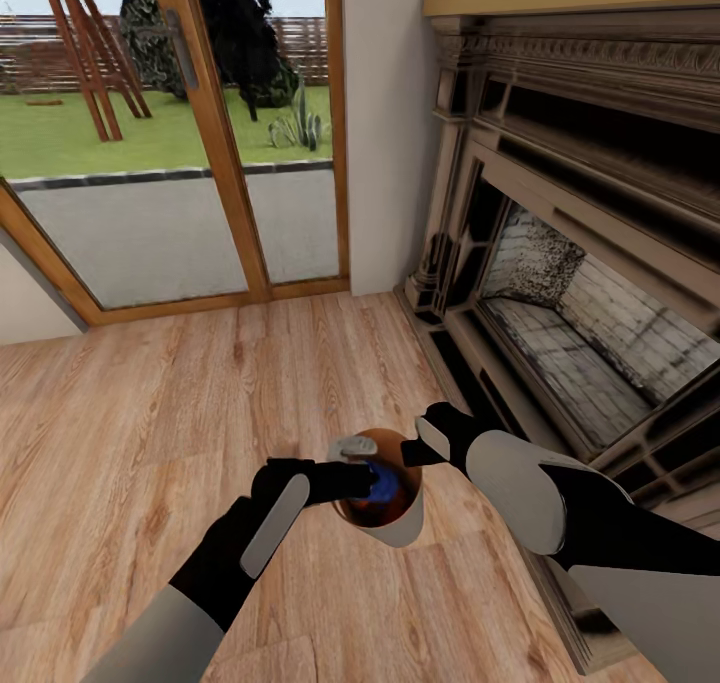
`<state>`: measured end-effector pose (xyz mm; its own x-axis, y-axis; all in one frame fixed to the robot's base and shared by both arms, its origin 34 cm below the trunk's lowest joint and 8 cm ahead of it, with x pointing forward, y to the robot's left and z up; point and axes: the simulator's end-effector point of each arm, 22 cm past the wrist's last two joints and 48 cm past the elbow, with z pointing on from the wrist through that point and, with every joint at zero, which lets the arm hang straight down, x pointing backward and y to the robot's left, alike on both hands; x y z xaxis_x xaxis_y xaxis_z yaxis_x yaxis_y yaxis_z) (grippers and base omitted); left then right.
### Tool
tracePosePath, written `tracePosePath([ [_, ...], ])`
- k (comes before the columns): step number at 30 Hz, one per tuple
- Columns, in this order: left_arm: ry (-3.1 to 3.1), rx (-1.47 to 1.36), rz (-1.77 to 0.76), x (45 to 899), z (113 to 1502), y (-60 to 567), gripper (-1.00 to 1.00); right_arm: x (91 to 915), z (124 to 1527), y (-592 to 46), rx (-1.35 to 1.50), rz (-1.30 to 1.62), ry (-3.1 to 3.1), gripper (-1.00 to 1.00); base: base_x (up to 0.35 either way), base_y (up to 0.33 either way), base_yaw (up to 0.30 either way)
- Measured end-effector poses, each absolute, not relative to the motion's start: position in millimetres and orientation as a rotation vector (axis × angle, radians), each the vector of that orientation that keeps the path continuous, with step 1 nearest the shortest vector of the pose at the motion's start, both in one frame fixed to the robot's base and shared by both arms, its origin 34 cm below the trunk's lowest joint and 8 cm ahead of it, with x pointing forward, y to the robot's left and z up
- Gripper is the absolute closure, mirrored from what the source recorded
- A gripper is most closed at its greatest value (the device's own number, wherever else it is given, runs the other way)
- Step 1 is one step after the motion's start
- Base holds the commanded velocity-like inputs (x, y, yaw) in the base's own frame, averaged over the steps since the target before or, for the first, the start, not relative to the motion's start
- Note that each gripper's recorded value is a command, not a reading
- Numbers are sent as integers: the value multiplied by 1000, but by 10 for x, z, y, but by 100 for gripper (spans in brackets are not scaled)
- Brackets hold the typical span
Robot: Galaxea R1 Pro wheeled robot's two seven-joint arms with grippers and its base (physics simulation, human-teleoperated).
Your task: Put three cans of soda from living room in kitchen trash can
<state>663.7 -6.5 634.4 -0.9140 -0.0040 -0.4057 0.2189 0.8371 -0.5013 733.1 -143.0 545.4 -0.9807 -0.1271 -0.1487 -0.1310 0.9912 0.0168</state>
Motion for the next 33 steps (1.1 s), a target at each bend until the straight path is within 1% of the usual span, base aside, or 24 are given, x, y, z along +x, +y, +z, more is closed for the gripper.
tracePosePath([
  [16,2616,126,-724,6570,5985,-184,100,7288,5426,-1431,-198,39,2995,100,0,0,0],
  [23,2586,155,-686,6607,5983,-200,100,7278,5421,-1424,-204,44,2996,100,0,0,0],
  [26,2575,176,-660,6625,5980,-189,100,7244,5418,-1345,-228,100,3005,100,0,0,0],
  [30,2579,184,-645,6616,5947,-173,100,7193,5429,-1192,-182,208,3022,100,0,0,0],
  [33,2594,179,-640,6574,5875,-174,100,7188,5420,-1232,-216,180,3022,100,0,0,0],
])
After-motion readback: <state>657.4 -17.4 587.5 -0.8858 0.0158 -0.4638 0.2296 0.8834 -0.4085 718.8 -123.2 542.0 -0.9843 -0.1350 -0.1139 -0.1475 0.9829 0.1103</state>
